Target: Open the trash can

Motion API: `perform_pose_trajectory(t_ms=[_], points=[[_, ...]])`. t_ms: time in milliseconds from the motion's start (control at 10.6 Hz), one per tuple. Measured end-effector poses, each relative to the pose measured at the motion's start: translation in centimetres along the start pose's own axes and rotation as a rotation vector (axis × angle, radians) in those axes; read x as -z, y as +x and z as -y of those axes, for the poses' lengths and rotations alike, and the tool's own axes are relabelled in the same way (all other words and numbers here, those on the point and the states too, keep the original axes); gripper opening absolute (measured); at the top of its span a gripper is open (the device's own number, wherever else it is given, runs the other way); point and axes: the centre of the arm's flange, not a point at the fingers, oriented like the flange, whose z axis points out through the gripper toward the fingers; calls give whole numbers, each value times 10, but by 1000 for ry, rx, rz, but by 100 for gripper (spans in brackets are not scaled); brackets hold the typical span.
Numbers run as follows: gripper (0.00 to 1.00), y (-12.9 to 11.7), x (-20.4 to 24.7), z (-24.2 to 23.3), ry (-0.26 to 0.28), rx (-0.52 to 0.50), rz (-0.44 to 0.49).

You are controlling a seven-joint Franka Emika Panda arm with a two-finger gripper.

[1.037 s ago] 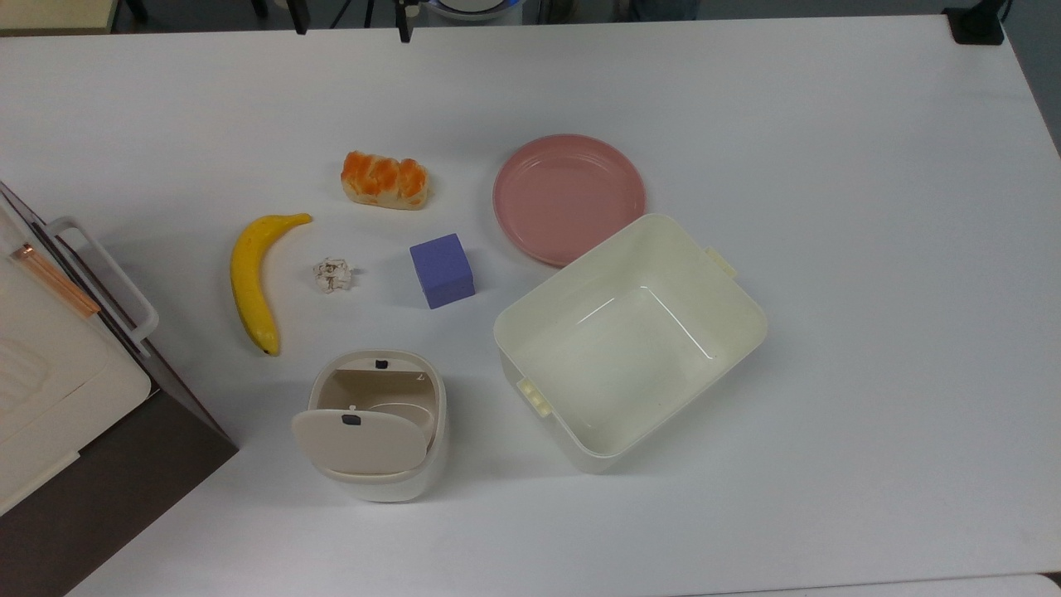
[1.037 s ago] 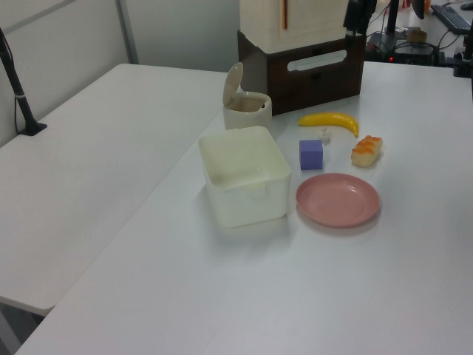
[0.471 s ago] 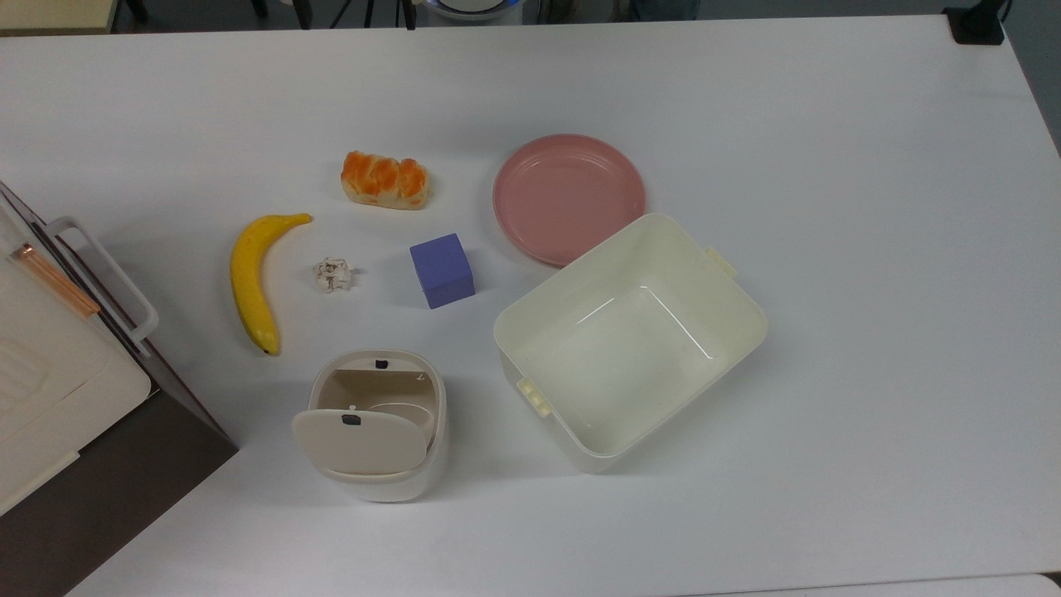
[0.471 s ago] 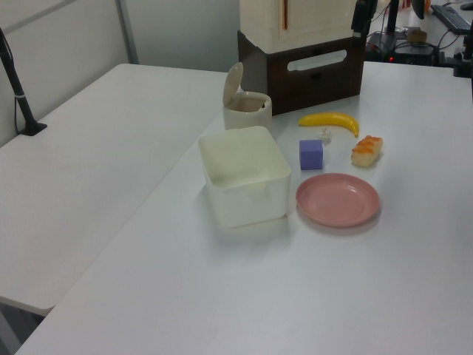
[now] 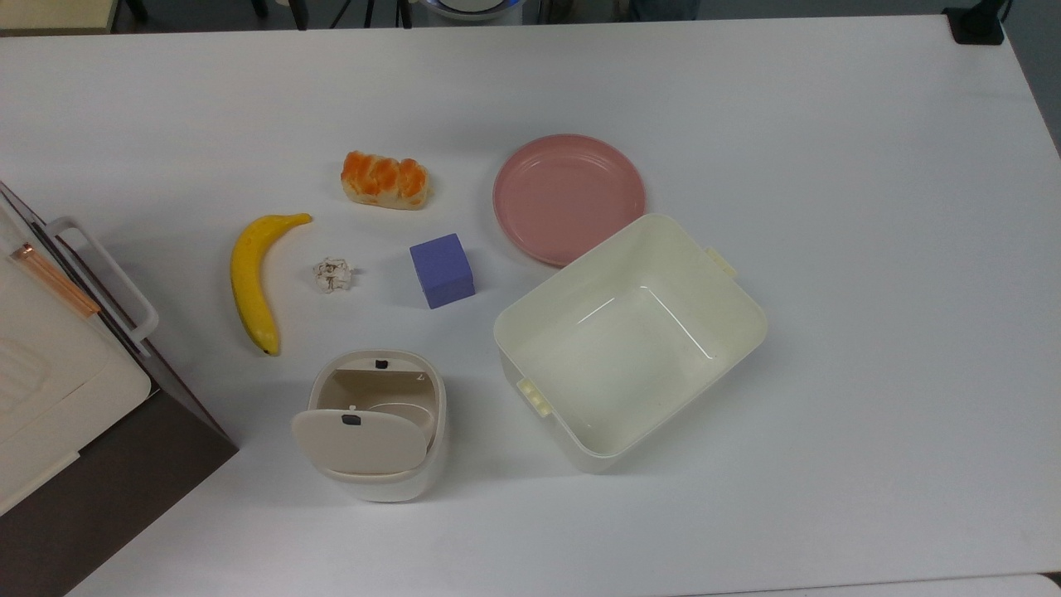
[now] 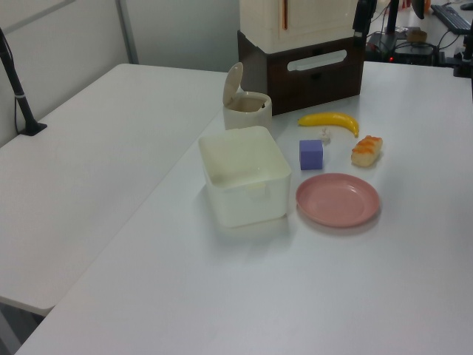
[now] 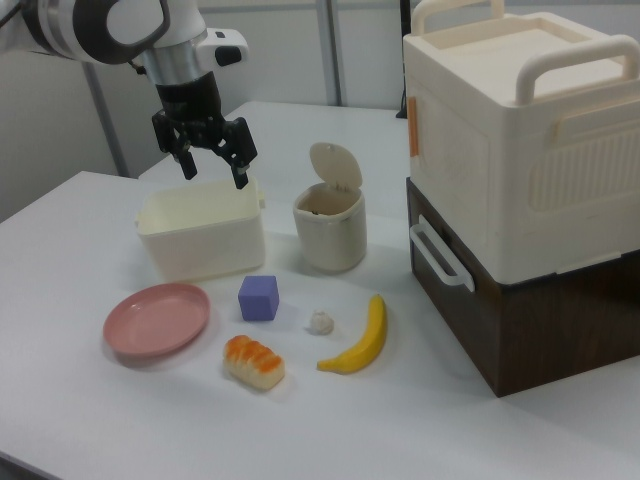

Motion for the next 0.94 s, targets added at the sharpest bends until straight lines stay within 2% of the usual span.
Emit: perform_pose_trajectory(t_ms=[660,943], points=[[100,-13,39,8,46,1,23],[100,-14,42,4,60,-10,20]])
